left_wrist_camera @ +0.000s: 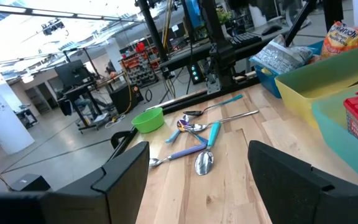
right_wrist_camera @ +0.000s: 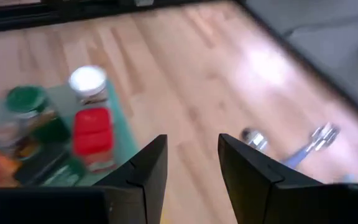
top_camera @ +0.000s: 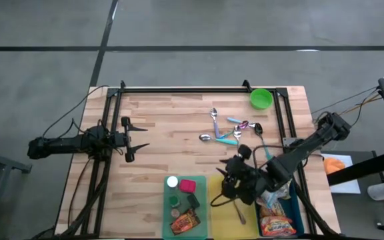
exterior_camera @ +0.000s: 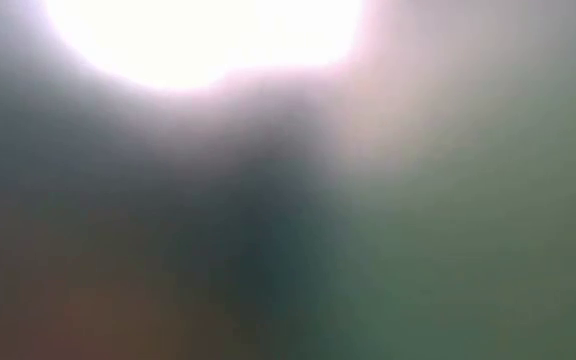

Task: Pick & Place Food Item
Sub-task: Put the left blue spoon into the yellow bin

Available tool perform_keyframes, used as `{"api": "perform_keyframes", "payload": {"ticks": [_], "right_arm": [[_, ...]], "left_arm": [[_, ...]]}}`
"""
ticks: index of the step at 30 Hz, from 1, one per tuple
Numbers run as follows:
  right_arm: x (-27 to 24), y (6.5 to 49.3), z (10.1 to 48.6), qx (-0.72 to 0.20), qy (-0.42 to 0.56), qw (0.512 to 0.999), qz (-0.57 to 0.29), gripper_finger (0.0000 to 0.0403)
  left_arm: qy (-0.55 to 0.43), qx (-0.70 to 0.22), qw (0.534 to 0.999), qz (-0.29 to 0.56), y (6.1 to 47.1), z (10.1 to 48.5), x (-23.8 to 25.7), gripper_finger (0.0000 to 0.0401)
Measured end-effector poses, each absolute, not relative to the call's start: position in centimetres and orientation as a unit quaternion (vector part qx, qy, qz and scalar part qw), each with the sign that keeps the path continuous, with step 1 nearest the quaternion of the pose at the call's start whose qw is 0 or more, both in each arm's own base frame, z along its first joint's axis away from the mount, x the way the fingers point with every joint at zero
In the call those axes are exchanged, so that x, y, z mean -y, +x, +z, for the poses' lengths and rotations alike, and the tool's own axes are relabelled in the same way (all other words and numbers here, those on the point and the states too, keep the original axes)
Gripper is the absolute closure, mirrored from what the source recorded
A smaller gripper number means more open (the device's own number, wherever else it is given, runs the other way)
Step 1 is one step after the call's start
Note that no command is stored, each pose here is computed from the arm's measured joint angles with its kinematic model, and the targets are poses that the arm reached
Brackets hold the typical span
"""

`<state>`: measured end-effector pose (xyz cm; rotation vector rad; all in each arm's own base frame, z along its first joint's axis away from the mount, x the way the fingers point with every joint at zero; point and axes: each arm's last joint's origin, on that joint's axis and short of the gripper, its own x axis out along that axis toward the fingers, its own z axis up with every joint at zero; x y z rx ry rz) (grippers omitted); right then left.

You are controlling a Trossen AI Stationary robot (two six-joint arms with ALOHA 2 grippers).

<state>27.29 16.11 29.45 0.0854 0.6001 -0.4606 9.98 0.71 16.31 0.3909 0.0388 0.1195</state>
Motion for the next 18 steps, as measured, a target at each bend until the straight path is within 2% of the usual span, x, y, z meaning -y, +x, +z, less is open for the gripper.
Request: {"api": "perform_keyframes", "payload": {"ticks": [5, 11, 18], "right_arm": [[-13.8, 28.6, 30.6, -0.282, -0.026, 0.936, -0.209, 0.0262], [-10.4, 30.7, 32.1, -0.257, -0.035, 0.951, -0.168, 0.0262], [-6.0, 33.1, 31.6, -0.21, -0.062, 0.972, -0.079, 0.0262]], "left_arm": [[0.195, -0.019, 0.979, 0.06, 10.0, 16.3, -0.7, 0.0126], [0.195, -0.019, 0.979, 0.059, 10.0, 16.3, -0.7, 0.0126], [0.195, -0.019, 0.979, 0.06, 10.0, 16.3, -0.7, 0.0126]]}}
